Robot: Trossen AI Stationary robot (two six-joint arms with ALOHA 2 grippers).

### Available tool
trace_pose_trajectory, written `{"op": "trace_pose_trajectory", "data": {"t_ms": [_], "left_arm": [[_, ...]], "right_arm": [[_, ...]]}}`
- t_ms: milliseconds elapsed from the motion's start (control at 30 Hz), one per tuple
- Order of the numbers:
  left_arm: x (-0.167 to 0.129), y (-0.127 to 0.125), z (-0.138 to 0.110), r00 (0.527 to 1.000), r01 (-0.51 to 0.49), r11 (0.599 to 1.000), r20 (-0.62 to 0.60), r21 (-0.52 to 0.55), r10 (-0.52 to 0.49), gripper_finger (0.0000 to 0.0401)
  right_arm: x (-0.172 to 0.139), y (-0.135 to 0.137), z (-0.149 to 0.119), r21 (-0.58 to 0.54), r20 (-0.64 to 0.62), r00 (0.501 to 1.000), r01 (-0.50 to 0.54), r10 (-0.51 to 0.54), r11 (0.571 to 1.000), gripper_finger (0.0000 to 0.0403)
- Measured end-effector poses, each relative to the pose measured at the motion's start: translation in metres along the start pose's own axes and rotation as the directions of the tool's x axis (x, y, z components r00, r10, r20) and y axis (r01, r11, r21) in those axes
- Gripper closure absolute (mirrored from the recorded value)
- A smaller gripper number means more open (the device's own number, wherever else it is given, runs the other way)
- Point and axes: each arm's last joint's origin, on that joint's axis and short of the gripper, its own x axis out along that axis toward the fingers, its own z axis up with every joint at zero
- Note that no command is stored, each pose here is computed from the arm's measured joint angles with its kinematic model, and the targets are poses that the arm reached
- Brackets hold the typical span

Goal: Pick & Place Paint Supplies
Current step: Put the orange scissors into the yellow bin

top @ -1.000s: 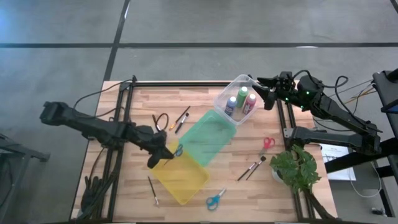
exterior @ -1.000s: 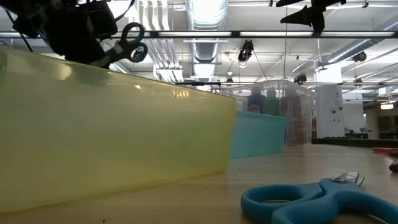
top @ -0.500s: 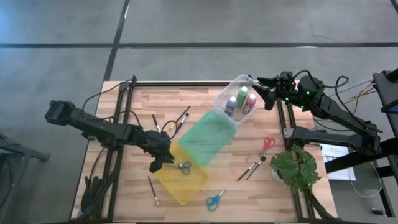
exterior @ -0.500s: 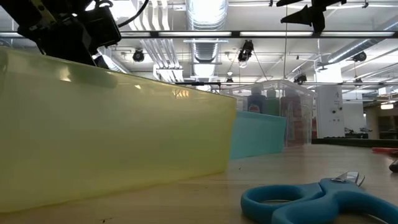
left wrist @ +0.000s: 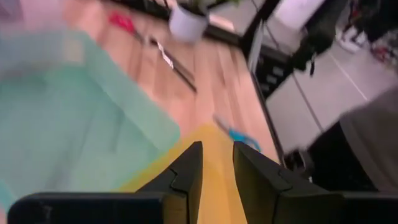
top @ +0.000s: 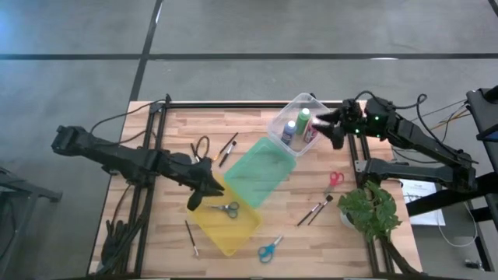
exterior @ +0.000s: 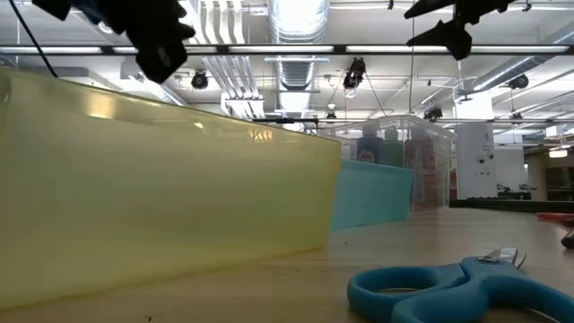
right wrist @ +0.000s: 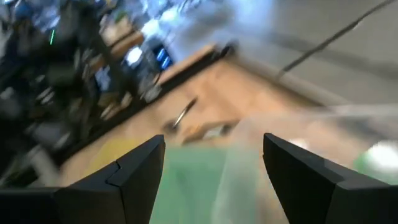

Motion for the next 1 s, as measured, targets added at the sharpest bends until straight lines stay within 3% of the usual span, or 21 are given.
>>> {"op": "trace_pose_trajectory", "data": {"t_ms": [233, 433, 567, 633, 700, 800, 900, 1000], "left_arm": [[-0.027, -0.006, 0.025, 0.979, -0.118, 0.991, 0.176, 0.055, 0.106, 0.0303], [-0.05, -0.01, 0.034, 0.941, -0.182, 0.983, 0.295, 0.038, 0.163, 0.0303], [-0.059, -0.011, 0.035, 0.935, -0.172, 0.984, 0.32, 0.036, 0.152, 0.0303], [-0.062, -0.012, 0.035, 0.933, -0.169, 0.985, 0.327, 0.035, 0.148, 0.0303], [-0.064, -0.012, 0.035, 0.933, -0.167, 0.985, 0.33, 0.035, 0.146, 0.0303], [-0.065, -0.012, 0.035, 0.932, -0.164, 0.986, 0.333, 0.031, 0.144, 0.0303], [-0.065, -0.012, 0.035, 0.934, -0.168, 0.985, 0.325, 0.031, 0.149, 0.0303], [-0.065, -0.012, 0.034, 0.935, -0.169, 0.985, 0.323, 0.031, 0.15, 0.0303]], "right_arm": [[0.021, 0.021, -0.022, 0.053, -0.264, 0.942, -0.202, 0.208, 0.978, 0.0139], [0.045, 0.039, -0.045, 0.003, -0.449, 0.881, -0.167, 0.15, 0.986, 0.014], [0.054, 0.045, -0.048, 0.016, -0.566, 0.824, 0.001, 0.008, 1.0, 0.0141], [0.054, 0.043, -0.047, 0.016, -0.636, 0.761, 0.181, -0.13, 0.983, 0.0141], [0.05, 0.04, -0.047, -0.004, -0.707, 0.66, 0.355, -0.254, 0.935, 0.0141], [0.043, 0.04, -0.046, -0.012, -0.777, 0.535, 0.515, -0.332, 0.857, 0.0141], [0.042, 0.041, -0.049, 0.011, -0.804, 0.472, 0.62, -0.361, 0.785, 0.0141], [0.042, 0.037, -0.056, 0.071, -0.805, 0.458, 0.705, -0.377, 0.706, 0.0141]]}}
